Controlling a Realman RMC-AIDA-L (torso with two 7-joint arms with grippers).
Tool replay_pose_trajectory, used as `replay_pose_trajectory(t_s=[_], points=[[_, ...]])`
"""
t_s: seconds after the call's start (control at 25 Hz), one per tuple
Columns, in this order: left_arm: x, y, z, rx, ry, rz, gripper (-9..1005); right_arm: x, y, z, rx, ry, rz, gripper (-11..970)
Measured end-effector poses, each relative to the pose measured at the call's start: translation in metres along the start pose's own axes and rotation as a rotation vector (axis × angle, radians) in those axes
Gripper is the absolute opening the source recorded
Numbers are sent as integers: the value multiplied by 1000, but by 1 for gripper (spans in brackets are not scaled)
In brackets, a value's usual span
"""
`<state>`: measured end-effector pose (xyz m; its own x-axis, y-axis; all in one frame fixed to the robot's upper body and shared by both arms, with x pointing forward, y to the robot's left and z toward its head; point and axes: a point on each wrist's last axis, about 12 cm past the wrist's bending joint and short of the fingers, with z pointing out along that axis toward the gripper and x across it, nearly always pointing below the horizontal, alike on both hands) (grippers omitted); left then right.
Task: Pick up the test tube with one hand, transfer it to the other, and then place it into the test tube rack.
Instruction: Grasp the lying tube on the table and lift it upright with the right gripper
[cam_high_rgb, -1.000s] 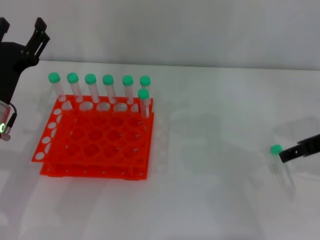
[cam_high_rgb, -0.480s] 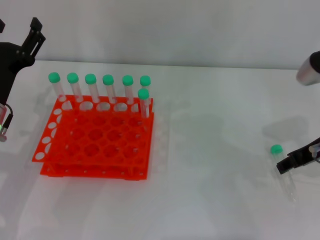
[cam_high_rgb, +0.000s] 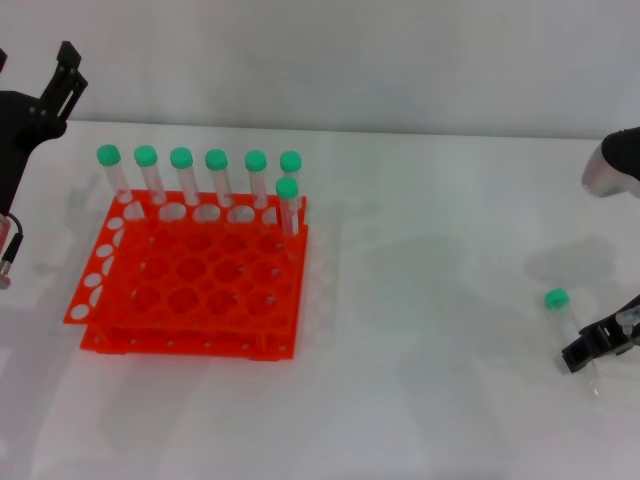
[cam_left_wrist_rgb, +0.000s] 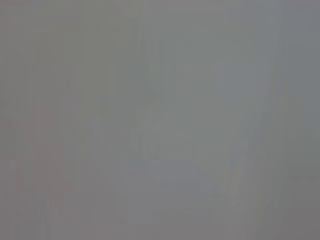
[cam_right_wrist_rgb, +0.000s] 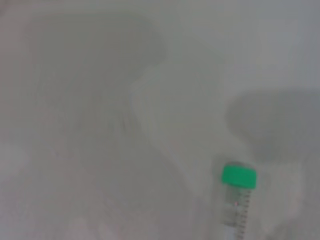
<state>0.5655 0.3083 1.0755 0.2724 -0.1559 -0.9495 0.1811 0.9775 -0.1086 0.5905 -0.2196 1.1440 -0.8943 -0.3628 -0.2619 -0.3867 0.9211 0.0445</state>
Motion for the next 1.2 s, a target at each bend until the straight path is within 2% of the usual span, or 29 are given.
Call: replay_pose_trajectory(t_s=[0.52, 0.72, 0.84, 1.08, 1.2], points=[[4, 2, -2, -15, 28, -1, 891, -5, 5, 6, 6, 58, -21, 538], [4, 3, -4, -19, 31, -1, 890, -6, 8, 5, 4, 66, -34, 482], [4, 4, -5, -22, 33, -1, 890, -7, 11, 4, 8, 63, -50, 409], [5, 4, -6, -23, 33, -4, 890, -11, 13, 2, 40, 61, -80, 197], [5, 4, -7, -25, 33, -5, 890, -13, 16, 1, 42, 58, -89, 194]])
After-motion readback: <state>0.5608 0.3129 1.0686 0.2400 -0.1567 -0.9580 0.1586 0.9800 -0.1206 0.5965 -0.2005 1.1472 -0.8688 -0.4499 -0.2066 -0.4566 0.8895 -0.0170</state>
